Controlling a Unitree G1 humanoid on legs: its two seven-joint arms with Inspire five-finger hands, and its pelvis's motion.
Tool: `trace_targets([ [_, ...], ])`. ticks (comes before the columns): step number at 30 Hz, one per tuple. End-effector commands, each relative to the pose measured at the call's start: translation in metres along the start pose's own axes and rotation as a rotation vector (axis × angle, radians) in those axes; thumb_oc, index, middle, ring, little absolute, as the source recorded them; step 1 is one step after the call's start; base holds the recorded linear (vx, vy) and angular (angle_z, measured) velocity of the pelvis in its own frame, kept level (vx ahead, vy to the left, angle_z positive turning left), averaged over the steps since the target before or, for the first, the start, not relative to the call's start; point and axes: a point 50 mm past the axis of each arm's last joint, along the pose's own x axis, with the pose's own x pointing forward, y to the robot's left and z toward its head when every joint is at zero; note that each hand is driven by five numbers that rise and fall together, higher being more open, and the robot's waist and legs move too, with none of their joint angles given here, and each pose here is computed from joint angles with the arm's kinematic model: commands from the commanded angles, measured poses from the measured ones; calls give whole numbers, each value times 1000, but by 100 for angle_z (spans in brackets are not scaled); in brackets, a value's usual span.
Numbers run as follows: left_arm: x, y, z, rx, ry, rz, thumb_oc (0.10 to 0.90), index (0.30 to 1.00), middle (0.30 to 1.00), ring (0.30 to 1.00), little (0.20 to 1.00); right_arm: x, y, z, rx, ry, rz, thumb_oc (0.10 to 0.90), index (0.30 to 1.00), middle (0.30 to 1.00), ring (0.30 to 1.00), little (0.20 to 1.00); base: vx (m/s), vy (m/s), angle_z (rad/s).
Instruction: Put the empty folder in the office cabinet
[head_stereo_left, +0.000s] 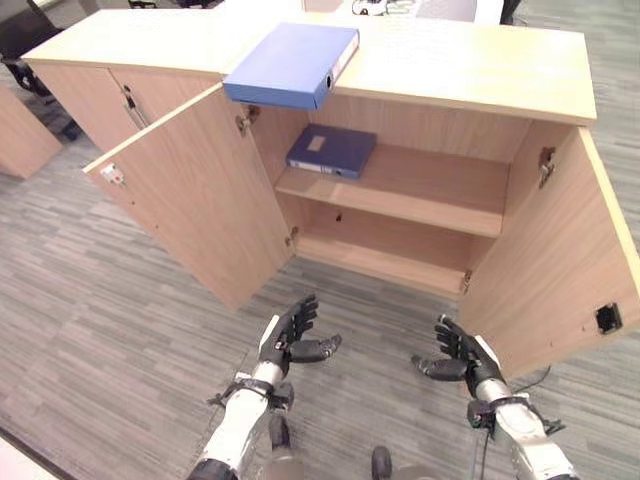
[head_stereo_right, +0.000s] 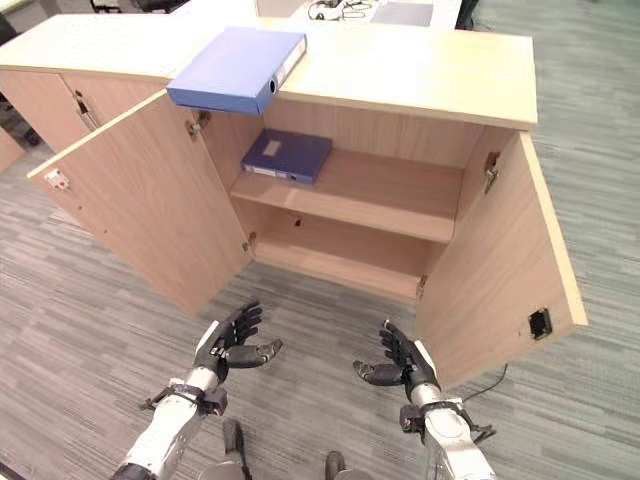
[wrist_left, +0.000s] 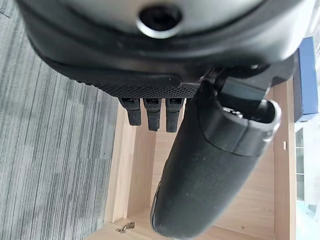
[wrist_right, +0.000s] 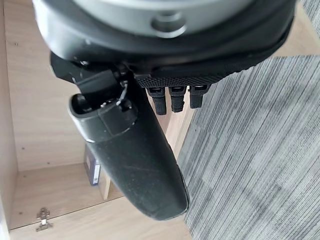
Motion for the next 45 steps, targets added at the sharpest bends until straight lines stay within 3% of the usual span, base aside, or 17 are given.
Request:
trace_targets([
  [1, 0, 8, 51, 79, -256, -10, 800, 900, 900, 900, 900, 7, -1, 52, -29, -249, 30, 800, 900, 900, 900, 900, 450, 59, -51],
  [9, -2, 20, 57, 184, -268, -36, 800, 900, 900, 900, 900, 19, 39, 48, -33, -221, 171, 800, 900, 900, 900, 900, 519, 159, -73],
  [16, -7, 27, 54, 171, -244, -20, 800, 900, 900, 900, 900, 23, 61, 56, -141, -234, 257, 800, 900, 900, 900, 900, 272, 336, -65],
  [34, -5, 23, 47, 153, -218, -22, 800, 900, 900, 900, 900, 16, 37, 31, -12, -140, 141, 800, 900, 900, 900, 900, 235, -14, -9],
  [38, -6, 16, 36, 98, -186, -42, 800, 900, 900, 900, 900, 3, 23, 9, 16, -72, 99, 800, 900, 900, 900, 900, 321, -191, -3],
  [45, -1, 2, 37, -5, -195, -54, 800, 900, 900, 900, 900, -1, 2, 8, -30, -56, 65, 800, 900, 900, 900, 900, 155, -249, 23],
])
